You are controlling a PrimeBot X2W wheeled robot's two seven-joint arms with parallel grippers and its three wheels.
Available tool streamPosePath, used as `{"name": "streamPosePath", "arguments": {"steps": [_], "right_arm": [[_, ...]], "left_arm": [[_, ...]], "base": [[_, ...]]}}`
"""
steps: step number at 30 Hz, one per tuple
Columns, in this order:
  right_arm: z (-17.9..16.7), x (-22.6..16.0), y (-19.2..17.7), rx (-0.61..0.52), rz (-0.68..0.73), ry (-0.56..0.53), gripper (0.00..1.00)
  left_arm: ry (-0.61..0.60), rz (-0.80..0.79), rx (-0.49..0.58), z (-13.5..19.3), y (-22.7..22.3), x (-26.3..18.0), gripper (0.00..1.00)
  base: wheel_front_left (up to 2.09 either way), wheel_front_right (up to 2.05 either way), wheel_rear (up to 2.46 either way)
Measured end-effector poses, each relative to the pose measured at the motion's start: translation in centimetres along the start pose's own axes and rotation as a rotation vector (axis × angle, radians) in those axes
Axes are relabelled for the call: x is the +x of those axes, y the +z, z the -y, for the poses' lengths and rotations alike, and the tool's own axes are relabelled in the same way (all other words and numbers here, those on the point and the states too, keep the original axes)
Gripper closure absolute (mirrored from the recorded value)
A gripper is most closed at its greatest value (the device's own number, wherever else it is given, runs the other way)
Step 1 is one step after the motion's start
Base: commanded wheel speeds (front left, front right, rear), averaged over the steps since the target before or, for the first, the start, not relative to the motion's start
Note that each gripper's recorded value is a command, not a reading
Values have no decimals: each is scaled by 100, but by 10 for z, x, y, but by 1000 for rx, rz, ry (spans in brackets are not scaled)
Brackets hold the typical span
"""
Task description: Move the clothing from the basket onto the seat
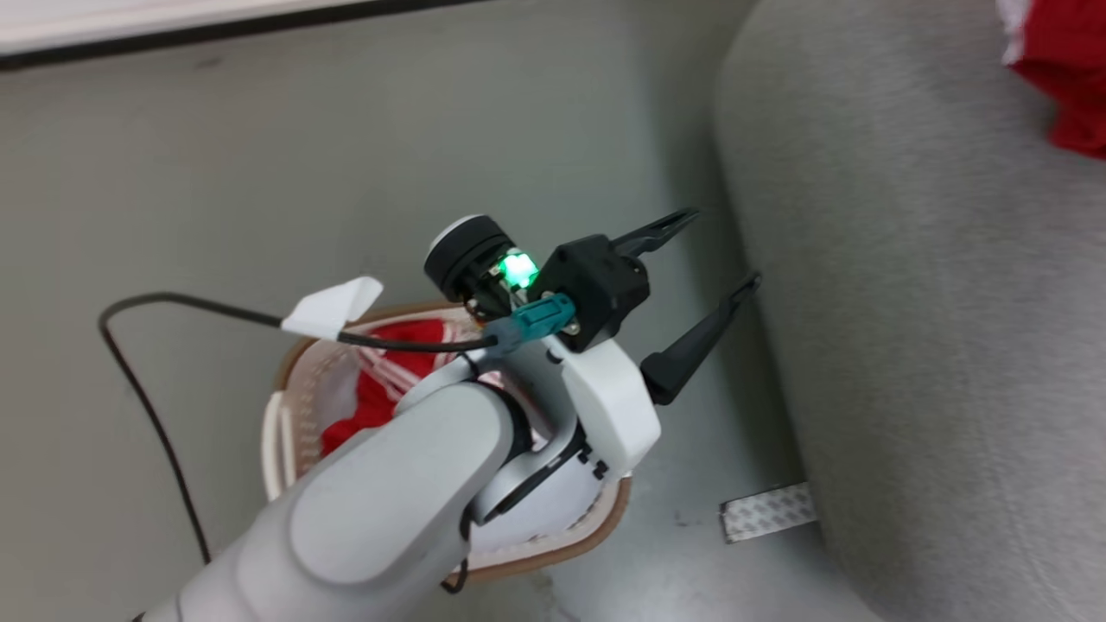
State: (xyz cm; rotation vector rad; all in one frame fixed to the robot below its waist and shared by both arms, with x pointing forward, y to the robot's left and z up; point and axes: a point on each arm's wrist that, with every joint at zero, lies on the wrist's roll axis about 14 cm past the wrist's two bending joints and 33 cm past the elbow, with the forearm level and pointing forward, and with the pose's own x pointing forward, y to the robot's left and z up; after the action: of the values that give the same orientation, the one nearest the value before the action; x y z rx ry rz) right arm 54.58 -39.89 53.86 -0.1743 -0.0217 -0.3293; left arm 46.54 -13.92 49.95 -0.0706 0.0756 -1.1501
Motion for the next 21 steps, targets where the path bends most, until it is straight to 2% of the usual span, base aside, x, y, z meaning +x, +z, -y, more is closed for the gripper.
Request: {"name": "streamPosePath", "arguments": {"steps": [4, 10, 11, 12, 15, 21], "right_arm": [[22, 14, -19, -64, -59, -60, 100], [39, 4, -74, -135, -244, -107, 100], [41, -2, -86, -144, -289, -112, 75], [42, -9, -97, -138, -323, -121, 0], [41, -27, -118, -125, -397, -131, 0], [22, -43, -116, -133, -383, -83, 0]], "left_arm": [[31, -8, -11, -11, -7, -4, 0], [65, -14, -28, -21, -15, -7, 0], [68, -17, -30, -22, -17, -8, 0], [70, -18, -31, -23, -18, -8, 0], [79, -27, -32, -24, -20, -10, 0], [117, -5, -31, -29, -9, -16, 0]], "base": [[0, 0, 0], [0, 0, 0], [0, 0, 0], [0, 0, 0], [0, 0, 0], [0, 0, 0]]}}
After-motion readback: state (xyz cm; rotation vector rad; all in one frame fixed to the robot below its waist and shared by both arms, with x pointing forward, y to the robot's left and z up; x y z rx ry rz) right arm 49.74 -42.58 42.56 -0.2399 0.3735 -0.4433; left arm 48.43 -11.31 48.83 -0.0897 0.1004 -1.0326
